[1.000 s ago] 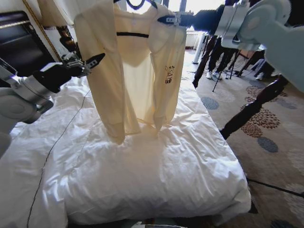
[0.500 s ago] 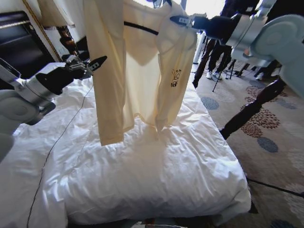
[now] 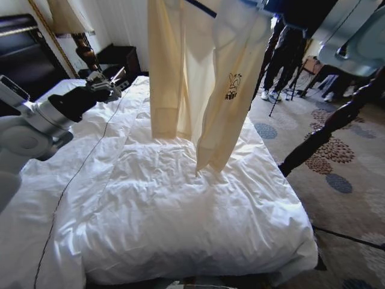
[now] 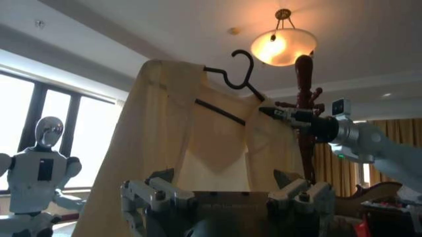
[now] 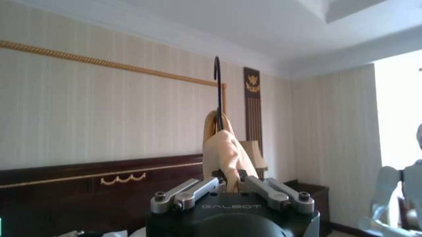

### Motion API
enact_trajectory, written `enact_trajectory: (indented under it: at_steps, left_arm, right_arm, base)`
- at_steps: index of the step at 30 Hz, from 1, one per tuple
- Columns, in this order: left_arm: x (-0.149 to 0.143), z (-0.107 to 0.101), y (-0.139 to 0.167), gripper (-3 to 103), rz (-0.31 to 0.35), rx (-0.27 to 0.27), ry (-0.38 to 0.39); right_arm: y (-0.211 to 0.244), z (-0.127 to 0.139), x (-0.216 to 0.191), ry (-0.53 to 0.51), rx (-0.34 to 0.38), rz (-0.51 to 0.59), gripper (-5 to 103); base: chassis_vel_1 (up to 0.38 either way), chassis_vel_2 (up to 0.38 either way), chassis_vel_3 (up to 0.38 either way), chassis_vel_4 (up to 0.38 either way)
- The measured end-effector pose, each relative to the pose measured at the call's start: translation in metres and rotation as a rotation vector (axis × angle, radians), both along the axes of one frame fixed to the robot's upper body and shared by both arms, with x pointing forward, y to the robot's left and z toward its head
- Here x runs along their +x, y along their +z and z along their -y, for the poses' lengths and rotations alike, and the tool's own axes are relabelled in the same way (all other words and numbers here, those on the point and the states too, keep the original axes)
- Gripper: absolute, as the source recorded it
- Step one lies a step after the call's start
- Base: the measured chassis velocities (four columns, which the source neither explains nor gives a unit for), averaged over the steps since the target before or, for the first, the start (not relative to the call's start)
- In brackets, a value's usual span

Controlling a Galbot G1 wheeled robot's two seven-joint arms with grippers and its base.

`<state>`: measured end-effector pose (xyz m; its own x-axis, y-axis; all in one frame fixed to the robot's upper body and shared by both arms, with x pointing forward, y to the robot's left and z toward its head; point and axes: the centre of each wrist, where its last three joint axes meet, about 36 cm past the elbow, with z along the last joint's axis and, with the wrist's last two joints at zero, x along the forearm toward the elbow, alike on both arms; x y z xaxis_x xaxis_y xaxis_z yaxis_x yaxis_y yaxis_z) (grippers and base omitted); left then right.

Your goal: Pick up the clothes from the bed and hang them on the clothes hanger.

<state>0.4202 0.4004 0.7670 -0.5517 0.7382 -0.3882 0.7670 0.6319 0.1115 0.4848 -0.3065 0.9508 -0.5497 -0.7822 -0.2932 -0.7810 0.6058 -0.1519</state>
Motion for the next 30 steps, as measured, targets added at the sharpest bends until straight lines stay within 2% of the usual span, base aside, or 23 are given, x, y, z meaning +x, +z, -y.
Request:
enact_trajectory:
  at_steps: [8,14,19,24,25,30]
  left_arm:
    - [-0.007,0.007,0.004,100,0.018,0.0,-0.004]
    - [-0.019,0.017,0.008,100,0.04,0.006,-0.018]
    - [-0.029,0.023,0.013,100,0.05,-0.004,-0.009]
    - [-0.045,0.04,0.017,100,0.044,-0.088,0.086]
    - [-0.045,0.04,0.017,100,0.044,-0.088,0.086]
    - [-0.052,0.048,0.017,100,0.043,-0.13,0.186]
  right_arm:
    - [0.005,0.008,-0.05,-0.106,0.046,0.056,0]
    - [-0.001,0.042,-0.094,-0.208,0.043,0.112,0]
    - [-0.007,0.055,-0.117,-0.244,0.037,0.117,0]
    - [-0.009,0.085,-0.151,-0.323,0.058,0.072,0]
    - [-0.009,0.085,-0.151,-0.323,0.058,0.072,0]
    - [-0.012,0.109,-0.177,-0.41,0.069,0.019,0]
  base:
    - [0.0,0.0,0.0,0.0]
    - [0.0,0.0,0.0,0.0]
    - [0.0,0.0,0.0,0.0]
    - [0.0,0.0,0.0,0.0]
    - [0.0,0.0,0.0,0.0]
    - [0.0,0.0,0.0,0.0]
